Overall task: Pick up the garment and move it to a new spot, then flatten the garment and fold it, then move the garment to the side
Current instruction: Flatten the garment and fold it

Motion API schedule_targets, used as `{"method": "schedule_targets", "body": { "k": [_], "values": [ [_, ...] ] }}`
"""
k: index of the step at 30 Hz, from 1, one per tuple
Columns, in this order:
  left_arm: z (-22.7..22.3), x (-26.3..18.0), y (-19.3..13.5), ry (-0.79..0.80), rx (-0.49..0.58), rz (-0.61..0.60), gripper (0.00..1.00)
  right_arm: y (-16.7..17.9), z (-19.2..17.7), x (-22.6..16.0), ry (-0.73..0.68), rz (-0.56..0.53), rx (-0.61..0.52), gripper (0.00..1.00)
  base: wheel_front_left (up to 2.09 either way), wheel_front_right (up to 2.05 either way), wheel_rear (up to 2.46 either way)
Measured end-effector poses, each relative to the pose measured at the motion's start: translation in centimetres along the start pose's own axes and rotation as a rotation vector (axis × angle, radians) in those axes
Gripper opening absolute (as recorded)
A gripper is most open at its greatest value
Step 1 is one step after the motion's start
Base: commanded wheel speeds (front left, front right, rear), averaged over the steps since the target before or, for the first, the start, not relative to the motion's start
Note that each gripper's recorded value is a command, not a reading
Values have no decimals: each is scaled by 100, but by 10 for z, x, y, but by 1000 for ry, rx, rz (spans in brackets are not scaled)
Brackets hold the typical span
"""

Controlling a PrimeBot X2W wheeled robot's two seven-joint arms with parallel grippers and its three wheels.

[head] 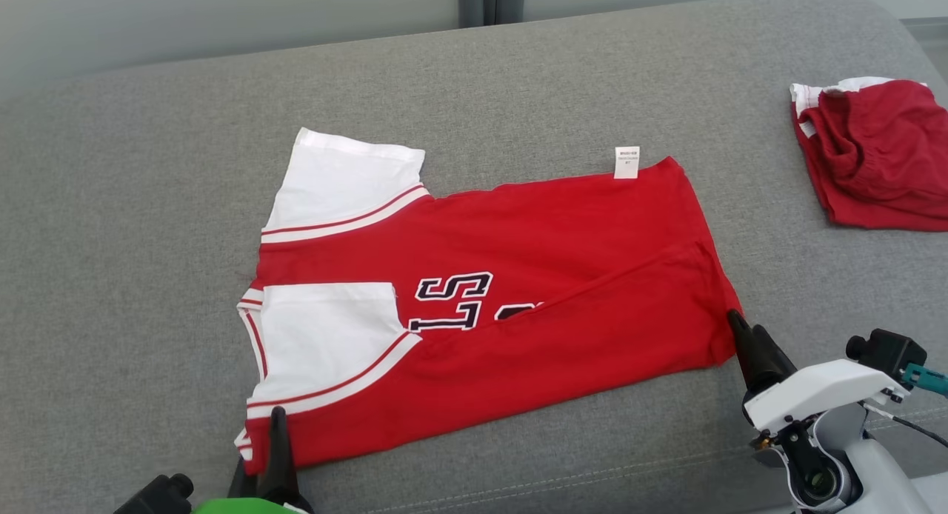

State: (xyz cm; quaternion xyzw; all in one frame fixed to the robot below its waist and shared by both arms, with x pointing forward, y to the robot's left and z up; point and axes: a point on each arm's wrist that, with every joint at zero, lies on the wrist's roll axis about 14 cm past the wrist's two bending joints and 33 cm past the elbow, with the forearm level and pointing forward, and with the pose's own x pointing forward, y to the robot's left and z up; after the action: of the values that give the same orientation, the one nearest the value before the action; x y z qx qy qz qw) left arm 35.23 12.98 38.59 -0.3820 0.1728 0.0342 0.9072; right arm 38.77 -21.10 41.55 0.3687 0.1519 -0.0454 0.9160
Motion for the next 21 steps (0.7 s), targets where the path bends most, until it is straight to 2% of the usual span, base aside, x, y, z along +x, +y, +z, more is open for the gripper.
{"method": "schedule_targets", "body": {
  "k": [6, 12, 16, 21],
  "values": [
    [12, -4, 9, 0, 100, -5, 100, -26, 14, -16, -51, -69, -19, 100, 0, 0, 0],
    [39, 4, -6, -35, 183, -66, 100, -32, 36, -22, -116, -81, -41, 100, 0, 0, 0],
    [69, 29, -43, -54, 307, -184, 100, -22, 57, -17, -157, -52, -91, 100, 0, 0, 0],
    [95, 66, -87, -32, 452, -295, 100, 8, 75, -2, -171, 32, -131, 100, 0, 0, 0]
  ]
}}
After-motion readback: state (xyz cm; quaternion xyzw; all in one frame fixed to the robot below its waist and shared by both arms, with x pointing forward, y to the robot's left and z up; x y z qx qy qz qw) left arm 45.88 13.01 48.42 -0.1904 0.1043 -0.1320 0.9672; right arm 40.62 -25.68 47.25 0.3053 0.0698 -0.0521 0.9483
